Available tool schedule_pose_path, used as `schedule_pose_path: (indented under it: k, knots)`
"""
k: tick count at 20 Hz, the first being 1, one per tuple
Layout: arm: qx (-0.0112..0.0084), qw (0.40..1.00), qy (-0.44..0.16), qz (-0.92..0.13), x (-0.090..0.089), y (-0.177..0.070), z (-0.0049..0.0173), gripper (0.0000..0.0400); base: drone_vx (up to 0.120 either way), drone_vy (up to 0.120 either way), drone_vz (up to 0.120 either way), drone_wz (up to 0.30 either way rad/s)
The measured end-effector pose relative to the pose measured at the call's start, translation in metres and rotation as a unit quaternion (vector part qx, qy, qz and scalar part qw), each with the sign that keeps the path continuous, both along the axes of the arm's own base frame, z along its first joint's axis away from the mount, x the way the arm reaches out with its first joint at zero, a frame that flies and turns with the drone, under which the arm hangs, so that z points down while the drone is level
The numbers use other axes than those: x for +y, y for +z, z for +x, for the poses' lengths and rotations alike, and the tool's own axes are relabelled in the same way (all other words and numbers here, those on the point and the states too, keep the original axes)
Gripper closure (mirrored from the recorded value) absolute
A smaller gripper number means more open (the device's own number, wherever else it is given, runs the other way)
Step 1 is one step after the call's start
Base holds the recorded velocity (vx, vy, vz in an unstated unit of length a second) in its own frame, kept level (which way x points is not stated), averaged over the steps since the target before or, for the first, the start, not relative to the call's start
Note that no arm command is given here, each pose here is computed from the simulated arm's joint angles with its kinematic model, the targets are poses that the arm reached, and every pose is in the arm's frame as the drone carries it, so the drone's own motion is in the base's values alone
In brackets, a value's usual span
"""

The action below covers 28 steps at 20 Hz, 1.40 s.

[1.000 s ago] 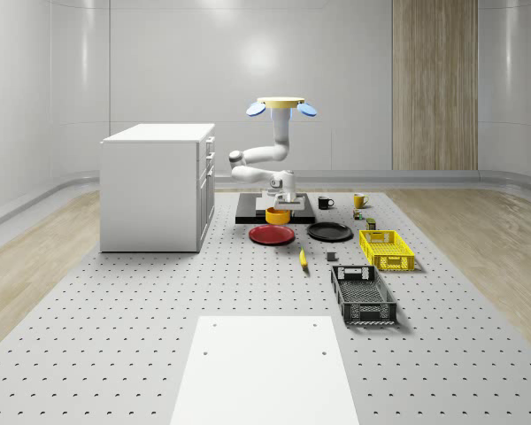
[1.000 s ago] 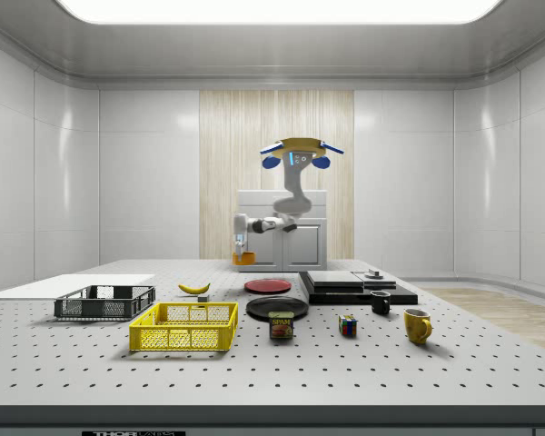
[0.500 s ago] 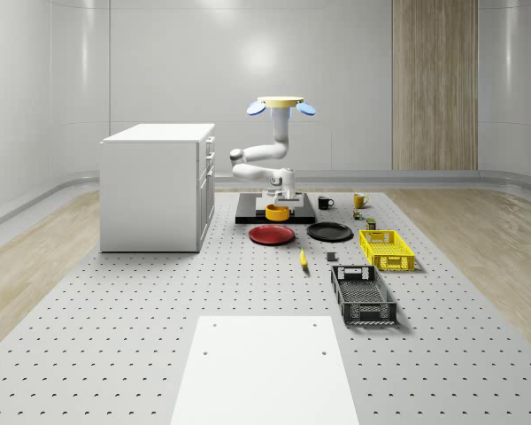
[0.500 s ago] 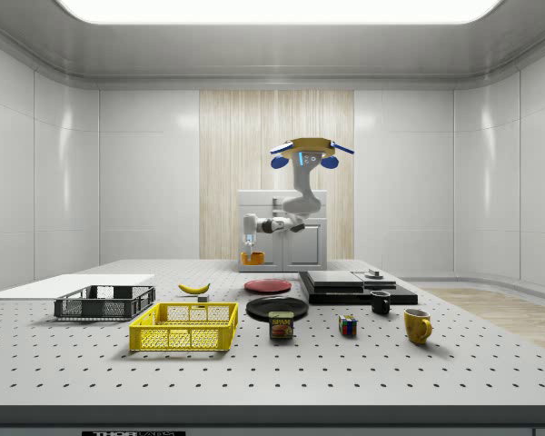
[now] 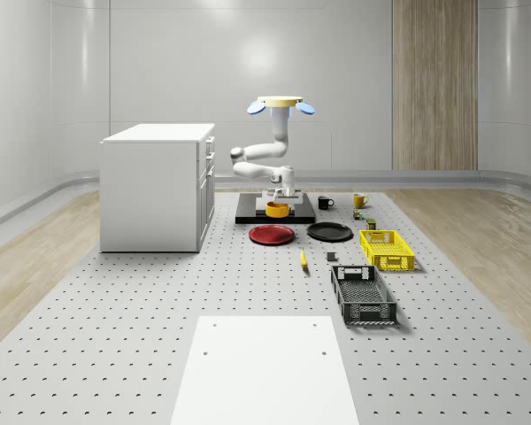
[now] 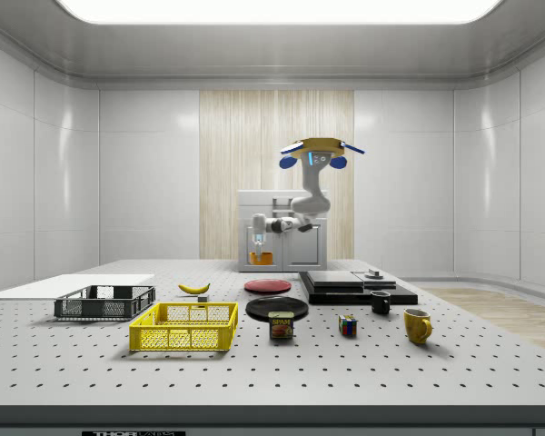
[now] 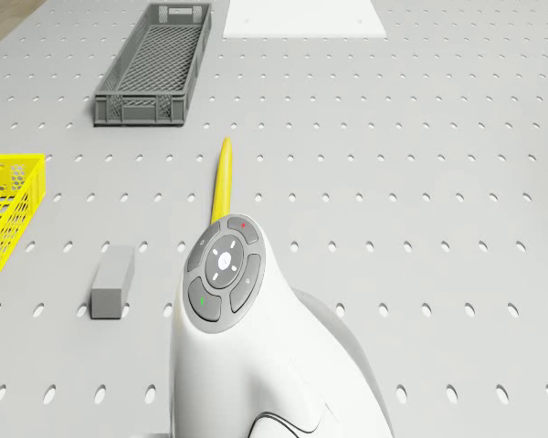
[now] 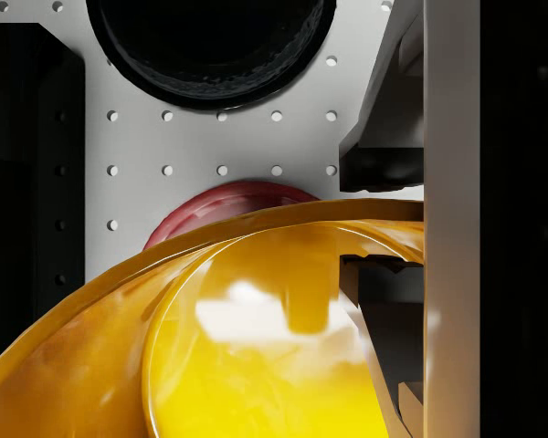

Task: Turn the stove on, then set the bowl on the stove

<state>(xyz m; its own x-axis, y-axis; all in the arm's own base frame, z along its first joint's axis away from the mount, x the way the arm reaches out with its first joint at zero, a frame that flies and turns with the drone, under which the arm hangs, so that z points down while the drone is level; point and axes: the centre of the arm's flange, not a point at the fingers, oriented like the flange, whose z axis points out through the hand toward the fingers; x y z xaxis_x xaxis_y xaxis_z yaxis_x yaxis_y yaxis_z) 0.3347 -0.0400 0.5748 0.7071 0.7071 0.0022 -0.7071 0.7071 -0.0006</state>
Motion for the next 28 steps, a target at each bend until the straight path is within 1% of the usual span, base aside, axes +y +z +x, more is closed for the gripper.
schedule_pose_path:
  k: [21,23,28]
  knots:
    - [0.0,1.0,0.0,0.0,0.0,0.0,0.0,0.03,-0.12,0.0,0.0,0.0]
    - [0.0,1.0,0.0,0.0,0.0,0.0,0.0,0.03,-0.12,-0.1,0.0,0.0]
    - [0.0,1.0,0.0,0.0,0.0,0.0,0.0,0.03,-0.12,0.0,0.0,0.0]
